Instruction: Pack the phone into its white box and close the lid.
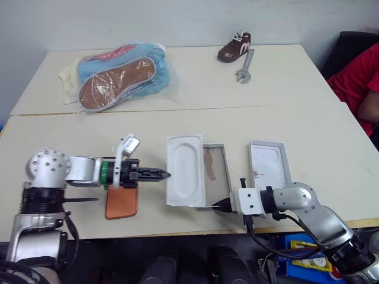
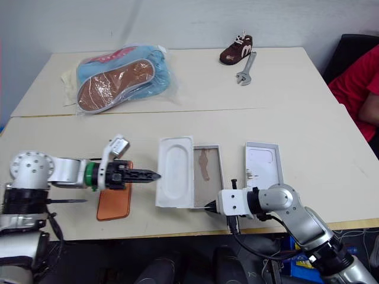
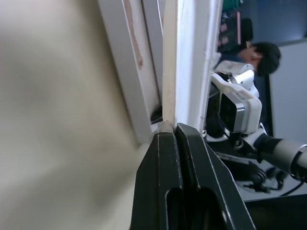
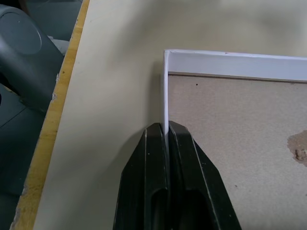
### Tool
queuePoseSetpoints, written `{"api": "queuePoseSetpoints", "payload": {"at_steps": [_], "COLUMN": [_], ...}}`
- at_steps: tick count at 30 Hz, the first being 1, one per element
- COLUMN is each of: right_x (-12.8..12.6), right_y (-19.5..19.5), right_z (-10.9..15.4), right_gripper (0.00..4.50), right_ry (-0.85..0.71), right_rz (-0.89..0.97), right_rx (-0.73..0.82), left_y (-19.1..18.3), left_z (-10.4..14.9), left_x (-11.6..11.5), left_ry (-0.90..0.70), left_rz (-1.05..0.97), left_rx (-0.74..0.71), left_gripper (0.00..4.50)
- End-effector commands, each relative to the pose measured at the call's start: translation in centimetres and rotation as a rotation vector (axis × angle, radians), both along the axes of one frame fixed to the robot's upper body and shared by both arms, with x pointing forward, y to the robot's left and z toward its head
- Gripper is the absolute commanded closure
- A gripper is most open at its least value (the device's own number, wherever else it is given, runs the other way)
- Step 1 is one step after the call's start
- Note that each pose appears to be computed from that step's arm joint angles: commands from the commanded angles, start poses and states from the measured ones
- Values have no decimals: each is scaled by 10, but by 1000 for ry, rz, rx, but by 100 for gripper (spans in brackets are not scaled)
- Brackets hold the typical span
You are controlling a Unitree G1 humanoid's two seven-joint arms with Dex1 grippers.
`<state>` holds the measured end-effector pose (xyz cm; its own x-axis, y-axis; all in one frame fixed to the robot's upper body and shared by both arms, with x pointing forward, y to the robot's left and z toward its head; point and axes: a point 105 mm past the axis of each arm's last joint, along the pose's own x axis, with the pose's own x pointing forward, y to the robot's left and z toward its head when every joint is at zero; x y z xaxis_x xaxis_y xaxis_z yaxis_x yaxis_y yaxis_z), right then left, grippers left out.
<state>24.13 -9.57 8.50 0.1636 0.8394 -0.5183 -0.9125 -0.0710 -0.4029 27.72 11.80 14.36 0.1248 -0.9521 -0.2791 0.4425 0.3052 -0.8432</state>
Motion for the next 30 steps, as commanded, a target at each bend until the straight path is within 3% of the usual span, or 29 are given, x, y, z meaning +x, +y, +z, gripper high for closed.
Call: {"api": "queuePoseSetpoints", "payload": {"at_steps": [1,7,17,30], "right_x": [-6,-16,-44,-39], "right_y": [3,2,-48,-51], "right_z": [-3,21,86,88], "right_gripper": [406,222,222,222], "right_ry": [9,-15,70,73], "right_rz": [2,-20,-208,-298], "right_rx": [-10,55,148,201], "left_y": [-17,-36,-52,-54], "left_z": [2,-3,-12,-28], "left_x": [5,16,23,27], "left_ry": [4,33,64,61], "left_rz": [-11,5,4,60], "left_rx": [-16,-8,28,89], "left_gripper": [450,450,450,450]}}
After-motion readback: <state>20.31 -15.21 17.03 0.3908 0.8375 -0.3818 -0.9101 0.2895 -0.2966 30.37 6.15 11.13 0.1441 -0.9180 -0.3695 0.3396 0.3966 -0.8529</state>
